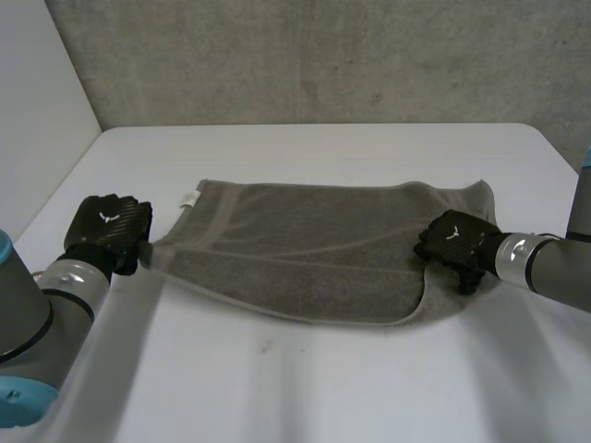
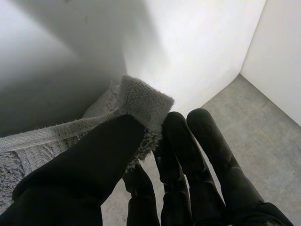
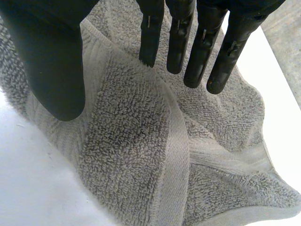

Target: Fold the laundry

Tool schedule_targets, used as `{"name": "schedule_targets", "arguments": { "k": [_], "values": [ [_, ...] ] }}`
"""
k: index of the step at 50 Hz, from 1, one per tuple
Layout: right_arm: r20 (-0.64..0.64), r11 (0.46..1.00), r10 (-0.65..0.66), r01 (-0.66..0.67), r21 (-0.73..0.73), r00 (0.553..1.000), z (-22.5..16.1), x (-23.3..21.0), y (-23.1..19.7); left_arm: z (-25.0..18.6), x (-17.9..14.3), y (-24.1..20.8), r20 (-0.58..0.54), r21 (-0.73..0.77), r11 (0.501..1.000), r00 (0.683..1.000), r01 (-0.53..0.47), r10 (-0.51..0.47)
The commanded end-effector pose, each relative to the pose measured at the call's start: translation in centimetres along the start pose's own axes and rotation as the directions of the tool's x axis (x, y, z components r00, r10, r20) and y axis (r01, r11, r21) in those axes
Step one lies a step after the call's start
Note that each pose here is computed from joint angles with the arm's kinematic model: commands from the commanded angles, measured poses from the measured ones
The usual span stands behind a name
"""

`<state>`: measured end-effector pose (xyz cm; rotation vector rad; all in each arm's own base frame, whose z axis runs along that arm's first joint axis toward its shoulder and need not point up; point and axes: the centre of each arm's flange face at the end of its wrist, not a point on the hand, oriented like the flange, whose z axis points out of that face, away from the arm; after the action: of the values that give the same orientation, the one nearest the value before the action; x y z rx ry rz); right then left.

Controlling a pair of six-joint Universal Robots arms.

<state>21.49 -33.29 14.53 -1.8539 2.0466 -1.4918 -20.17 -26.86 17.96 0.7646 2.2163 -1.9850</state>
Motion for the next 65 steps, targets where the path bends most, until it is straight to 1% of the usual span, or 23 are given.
{"name": "schedule_targets", "arguments": {
  "k": [1, 8, 13, 15, 16, 18, 21, 22, 26, 28, 34, 37, 39, 40, 42, 45, 47, 53, 59, 62, 63, 64, 65],
  "values": [
    [-0.006, 1.0, 0.0, 0.0, -0.019, 1.0, 0.5, -0.1, 0.5, 0.0, 0.0, 0.0, 0.0, -0.001, 1.0, 1.0, 0.0, 0.0],
    [-0.033, 1.0, 0.01, -0.01, -0.003, 0.999, 0.3, 0.6, -0.3, 0.0, 0.0, 0.0, -0.002, -0.002, 1.0, 1.0, -0.001, 0.001],
    [-0.102, 0.994, 0.109, -0.105, 0.044, 0.989, -1.3, 2.6, -2.0, -0.1, 0.0, -0.1, -0.002, -0.002, 1.0, 1.0, -0.001, 0.001],
    [-0.137, 0.977, 0.203, -0.193, 0.088, 0.969, -3.1, 3.6, -3.5, -0.2, -0.1, -0.5, 0.001, 0.011, 1.0, 1.0, -0.007, 0.007],
    [-0.137, 0.977, 0.204, -0.193, 0.088, 0.969, -3.1, 3.6, -3.5, -0.2, -0.1, -0.5, 0.001, 0.011, 1.0, 1.0, -0.007, 0.007],
    [-0.189, 0.959, 0.279, -0.261, 0.114, 0.941, -5.0, 5.0, -3.9, -0.9, -1.0, -2.6, 0.032, 0.071, 0.997, 0.999, -0.011, 0.009],
    [-0.227, 0.949, 0.313, -0.292, 0.121, 0.922, -6.3, 6.0, -3.7, -1.3, -1.7, -3.7, 0.053, 0.106, 0.994, 0.999, -0.014, 0.008],
    [-0.274, 0.943, 0.331, -0.304, 0.138, 0.903, -8.0, 7.0, -3.8, -1.8, -2.5, -4.9, 0.08, 0.137, 0.99, 0.997, -0.019, 0.008],
    [-0.418, 0.947, 0.317, -0.263, 0.182, 0.851, -13.5, 9.3, -5.4, -3.6, -5.1, -9.3, 0.159, 0.252, 0.967, 0.987, -0.041, 0.001],
    [-0.449, 0.951, 0.306, -0.25, 0.182, 0.839, -15.0, 9.6, -5.8, -4.3, -5.7, -10.6, 0.173, 0.274, 0.961, 0.985, -0.046, -0.002],
    [-0.533, 0.958, 0.287, -0.233, 0.167, 0.796, -20.2, 10.4, -7.2, -6.8, -7.0, -14.4, 0.164, 0.26, 0.965, 0.987, -0.042, -0.001],
    [-0.536, 0.96, 0.281, -0.237, 0.152, 0.796, -21.0, 10.3, -7.5, -7.2, -7.1, -14.9, 0.148, 0.231, 0.972, 0.989, -0.037, 0.002],
    [-0.519, 0.968, 0.249, -0.228, 0.105, 0.817, -21.7, 9.6, -7.8, -7.7, -6.9, -15.0, 0.112, 0.163, 0.986, 0.994, -0.025, 0.007],
    [-0.519, 0.968, 0.249, -0.228, 0.105, 0.818, -21.7, 9.6, -7.8, -7.7, -6.9, -15.0, 0.112, 0.163, 0.986, 0.994, -0.025, 0.007],
    [-0.477, 0.978, 0.2, -0.207, 0.037, 0.856, -21.2, 8.6, -7.3, -6.6, -6.2, -13.1, 0.05, 0.034, 0.999, 0.998, -0.027, 0.025],
    [-0.456, 0.981, 0.17, -0.193, -0.002, 0.873, -20.8, 8.1, -6.9, -5.6, -5.6, -11.6, 0.014, -0.045, 0.998, 0.999, -0.041, 0.042],
    [-0.377, 0.98, 0.15, -0.188, -0.067, 0.914, -18.8, 7.3, -5.5, -3.8, -4.4, -8.6, -0.062, -0.169, 0.981, 0.994, -0.099, 0.09],
    [-0.206, 0.965, 0.188, -0.22, -0.144, 0.96, -13.7, 5.3, -3.6, -0.8, -2.0, -4.2, -0.18, -0.302, 0.938, 0.976, -0.172, 0.121],
    [-0.197, 0.958, 0.143, -0.185, -0.218, 0.97, -10.8, 5.0, -3.4, 2.2, -1.1, -4.0, -0.187, -0.273, 0.944, 0.973, -0.187, 0.139],
    [-0.262, 0.965, 0.072, -0.133, -0.226, 0.962, -8.9, 6.4, -4.2, 4.5, -0.9, -6.4, -0.155, -0.177, 0.966, 0.974, -0.19, 0.164],
    [-0.325, 0.972, 0.034, -0.107, -0.209, 0.945, -8.2, 7.6, -4.9, 5.8, -1.4, -8.3, -0.112, -0.111, 0.977, 0.979, -0.183, 0.171],
    [-0.326, 0.972, 0.034, -0.107, -0.209, 0.945, -8.2, 7.6, -4.9, 5.8, -1.4, -8.3, -0.112, -0.11, 0.977, 0.979, -0.183, 0.171],
    [-0.413, 0.981, 0.001, -0.081, -0.176, 0.911, -7.8, 9.5, -5.8, 7.0, -2.0, -10.6, -0.053, -0.033, 0.985, 0.984, -0.171, 0.169]
  ]
}}
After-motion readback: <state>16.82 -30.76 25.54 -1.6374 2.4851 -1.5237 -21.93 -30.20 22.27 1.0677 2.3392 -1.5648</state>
